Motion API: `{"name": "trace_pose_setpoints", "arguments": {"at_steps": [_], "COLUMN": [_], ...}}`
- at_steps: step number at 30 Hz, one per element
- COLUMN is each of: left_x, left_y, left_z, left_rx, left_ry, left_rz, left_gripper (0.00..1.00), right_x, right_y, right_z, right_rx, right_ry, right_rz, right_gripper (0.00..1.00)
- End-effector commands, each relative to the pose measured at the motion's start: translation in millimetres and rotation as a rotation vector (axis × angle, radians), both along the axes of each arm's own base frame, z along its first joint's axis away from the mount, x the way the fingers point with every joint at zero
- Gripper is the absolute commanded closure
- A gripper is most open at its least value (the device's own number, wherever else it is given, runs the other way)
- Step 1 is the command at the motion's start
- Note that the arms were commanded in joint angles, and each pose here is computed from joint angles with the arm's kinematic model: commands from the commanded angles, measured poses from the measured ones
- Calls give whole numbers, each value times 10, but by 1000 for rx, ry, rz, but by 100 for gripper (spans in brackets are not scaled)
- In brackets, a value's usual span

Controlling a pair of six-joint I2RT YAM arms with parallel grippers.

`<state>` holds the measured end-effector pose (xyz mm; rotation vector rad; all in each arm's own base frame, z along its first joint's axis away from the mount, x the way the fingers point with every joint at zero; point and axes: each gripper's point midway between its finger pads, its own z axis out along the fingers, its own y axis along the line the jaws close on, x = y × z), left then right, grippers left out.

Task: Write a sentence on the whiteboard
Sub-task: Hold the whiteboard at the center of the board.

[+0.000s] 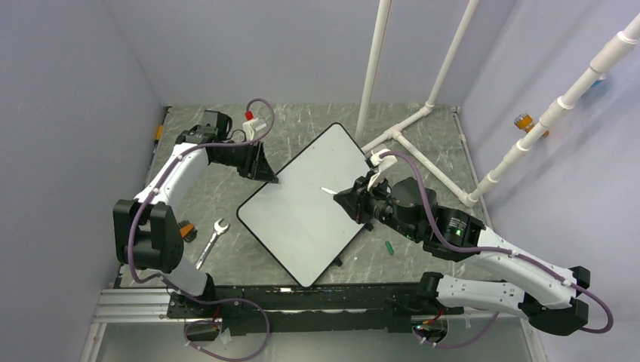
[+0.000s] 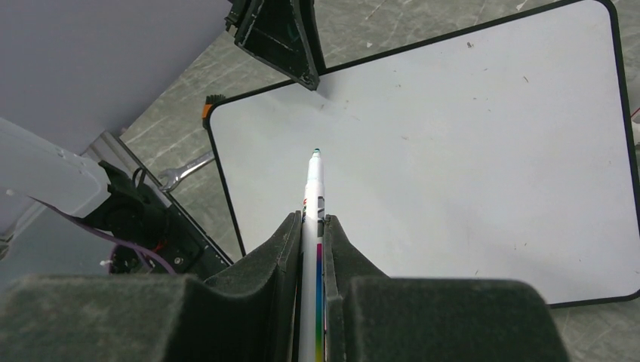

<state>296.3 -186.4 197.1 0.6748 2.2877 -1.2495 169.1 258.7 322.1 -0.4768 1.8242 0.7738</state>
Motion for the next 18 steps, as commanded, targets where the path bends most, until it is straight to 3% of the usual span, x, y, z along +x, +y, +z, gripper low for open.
{"name": "trace_pose_setpoints", "arguments": {"at_steps": [1, 5, 13, 18], "left_x": [-50, -70, 49, 169], "left_y": [-136, -214, -264, -280], "left_z": [136, 90, 57, 76], "left_rx": [-57, -51, 4, 63], "left_ry": [12, 37, 38, -2], "left_rz": [-66, -103, -126, -146], "left_gripper": [57, 62, 100, 100], "right_x": [10, 4, -26, -85], "right_y": [-52, -61, -72, 57], "right_z": [41, 40, 20, -15], "right_rx": [14, 13, 11, -6], "right_ry": [-8, -9, -8, -16], "right_rz": [-21, -20, -5, 72], "right_gripper": [100, 100, 100, 100]}}
